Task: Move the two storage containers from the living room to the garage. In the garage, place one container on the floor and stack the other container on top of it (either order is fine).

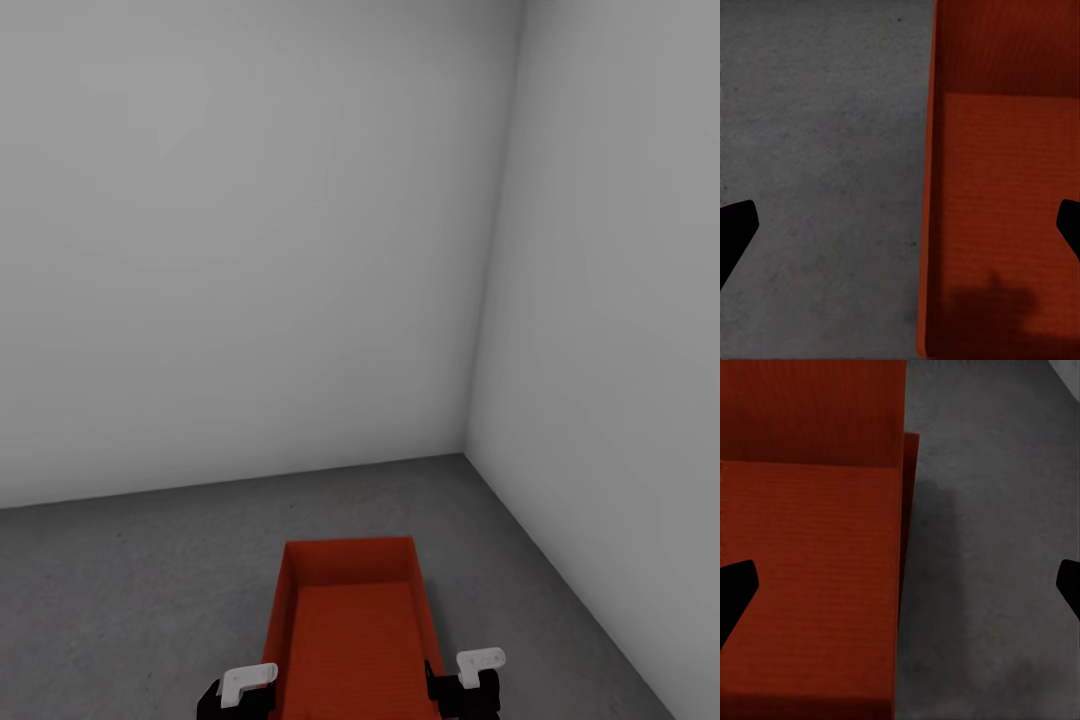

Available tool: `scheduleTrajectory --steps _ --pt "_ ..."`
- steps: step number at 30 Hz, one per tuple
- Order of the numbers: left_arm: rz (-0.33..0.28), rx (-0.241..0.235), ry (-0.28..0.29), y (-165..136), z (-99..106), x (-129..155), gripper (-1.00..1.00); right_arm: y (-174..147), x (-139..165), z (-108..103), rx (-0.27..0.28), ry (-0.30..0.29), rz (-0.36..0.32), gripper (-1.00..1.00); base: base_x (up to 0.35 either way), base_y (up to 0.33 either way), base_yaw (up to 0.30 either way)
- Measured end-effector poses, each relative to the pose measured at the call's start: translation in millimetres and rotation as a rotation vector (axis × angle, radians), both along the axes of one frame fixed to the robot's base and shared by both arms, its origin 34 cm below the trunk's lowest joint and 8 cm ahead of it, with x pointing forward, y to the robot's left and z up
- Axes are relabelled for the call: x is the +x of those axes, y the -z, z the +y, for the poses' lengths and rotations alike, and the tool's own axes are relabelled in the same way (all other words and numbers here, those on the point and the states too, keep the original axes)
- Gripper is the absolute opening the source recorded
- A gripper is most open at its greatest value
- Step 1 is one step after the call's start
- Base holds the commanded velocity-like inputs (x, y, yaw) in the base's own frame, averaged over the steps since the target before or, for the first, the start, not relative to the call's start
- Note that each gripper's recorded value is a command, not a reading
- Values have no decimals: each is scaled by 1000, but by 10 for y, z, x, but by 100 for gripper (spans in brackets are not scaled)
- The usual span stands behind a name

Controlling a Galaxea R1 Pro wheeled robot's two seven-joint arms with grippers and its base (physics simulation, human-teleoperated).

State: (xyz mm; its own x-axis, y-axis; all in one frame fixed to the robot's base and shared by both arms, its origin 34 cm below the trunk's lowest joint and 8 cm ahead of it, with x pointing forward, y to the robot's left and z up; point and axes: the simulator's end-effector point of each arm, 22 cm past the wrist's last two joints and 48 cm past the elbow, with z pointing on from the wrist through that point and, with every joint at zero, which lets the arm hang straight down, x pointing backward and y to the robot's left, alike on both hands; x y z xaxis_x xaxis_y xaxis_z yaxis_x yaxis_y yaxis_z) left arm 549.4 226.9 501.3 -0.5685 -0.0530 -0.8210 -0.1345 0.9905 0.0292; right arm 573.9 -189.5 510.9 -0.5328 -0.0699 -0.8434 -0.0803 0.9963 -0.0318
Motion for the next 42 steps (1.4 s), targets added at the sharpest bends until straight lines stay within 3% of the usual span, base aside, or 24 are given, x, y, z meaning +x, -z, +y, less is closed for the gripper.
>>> scheduleTrajectory --steps 42 --pt "1 -1 1 -781 -9 78 100 -781 78 0 0 0 1 100 0 0 0"
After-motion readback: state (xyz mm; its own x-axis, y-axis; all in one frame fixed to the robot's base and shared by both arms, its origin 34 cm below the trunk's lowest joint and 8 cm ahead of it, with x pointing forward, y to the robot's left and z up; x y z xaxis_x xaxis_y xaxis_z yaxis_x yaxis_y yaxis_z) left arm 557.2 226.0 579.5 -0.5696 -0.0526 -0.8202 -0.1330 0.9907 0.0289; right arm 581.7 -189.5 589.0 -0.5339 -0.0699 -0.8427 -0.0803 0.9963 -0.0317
